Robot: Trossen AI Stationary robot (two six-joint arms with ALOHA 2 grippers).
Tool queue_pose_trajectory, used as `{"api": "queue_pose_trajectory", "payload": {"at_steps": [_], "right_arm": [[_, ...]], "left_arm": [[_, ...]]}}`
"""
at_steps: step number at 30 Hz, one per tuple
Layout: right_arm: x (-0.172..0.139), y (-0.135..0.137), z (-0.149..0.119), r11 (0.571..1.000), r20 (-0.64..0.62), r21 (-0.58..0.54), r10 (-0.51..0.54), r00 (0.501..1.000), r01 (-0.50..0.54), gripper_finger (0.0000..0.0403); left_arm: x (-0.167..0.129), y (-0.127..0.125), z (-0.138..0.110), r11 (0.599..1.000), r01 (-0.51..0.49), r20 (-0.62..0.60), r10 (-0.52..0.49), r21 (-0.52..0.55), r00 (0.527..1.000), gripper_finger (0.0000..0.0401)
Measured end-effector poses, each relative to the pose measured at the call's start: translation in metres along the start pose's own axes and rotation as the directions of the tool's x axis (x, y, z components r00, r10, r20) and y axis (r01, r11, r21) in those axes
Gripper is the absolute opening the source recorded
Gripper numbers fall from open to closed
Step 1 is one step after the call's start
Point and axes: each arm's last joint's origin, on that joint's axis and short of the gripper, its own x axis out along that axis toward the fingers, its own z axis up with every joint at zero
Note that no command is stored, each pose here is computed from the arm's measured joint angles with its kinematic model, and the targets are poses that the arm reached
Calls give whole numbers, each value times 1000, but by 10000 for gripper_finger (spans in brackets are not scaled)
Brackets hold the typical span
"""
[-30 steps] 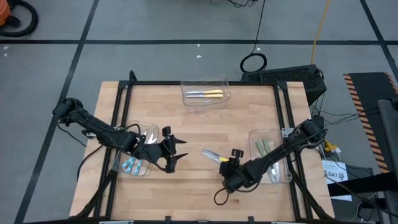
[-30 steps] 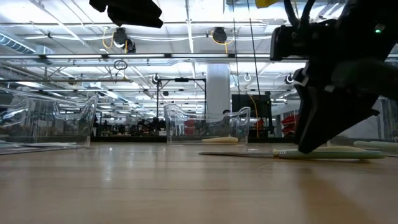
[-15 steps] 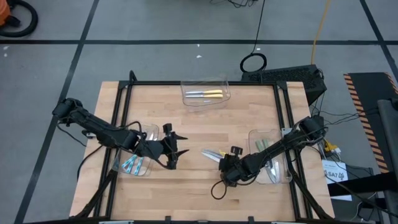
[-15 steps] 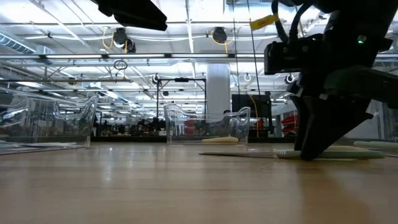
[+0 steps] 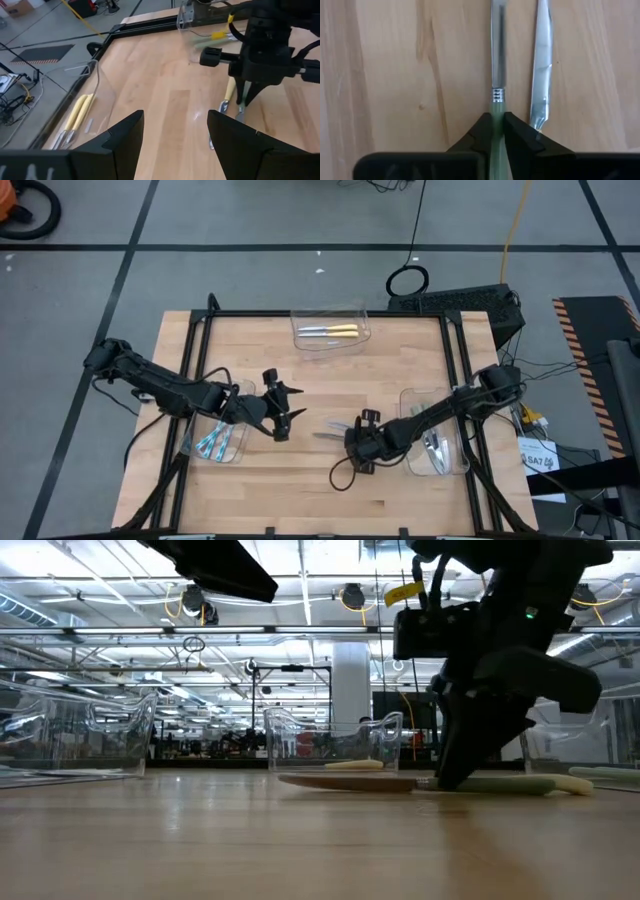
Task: Sort silverware by color (type)
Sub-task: Put the green knife into the bottom right transparent bin
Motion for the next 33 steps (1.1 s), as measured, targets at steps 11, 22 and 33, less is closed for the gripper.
{"api": "queue_pose_trajectory", "payload": {"at_steps": [11, 22, 33], "right_arm": [[-6, 10, 3, 995, 25, -103, 18, 1000, -15, 28], [-6, 9, 6, 993, 27, -115, 22, 999, -19, 25], [-5, 4, 9, 992, 22, -121, 24, 999, -21, 25]], "left_arm": [[0, 0, 0, 1000, 1, 0, -1, -11, 1000, 227], [3, -10, -4, 979, 186, -26, -189, -79, 982, 228], [42, -40, -26, 968, 214, -138, -196, 132, 971, 228]]}}
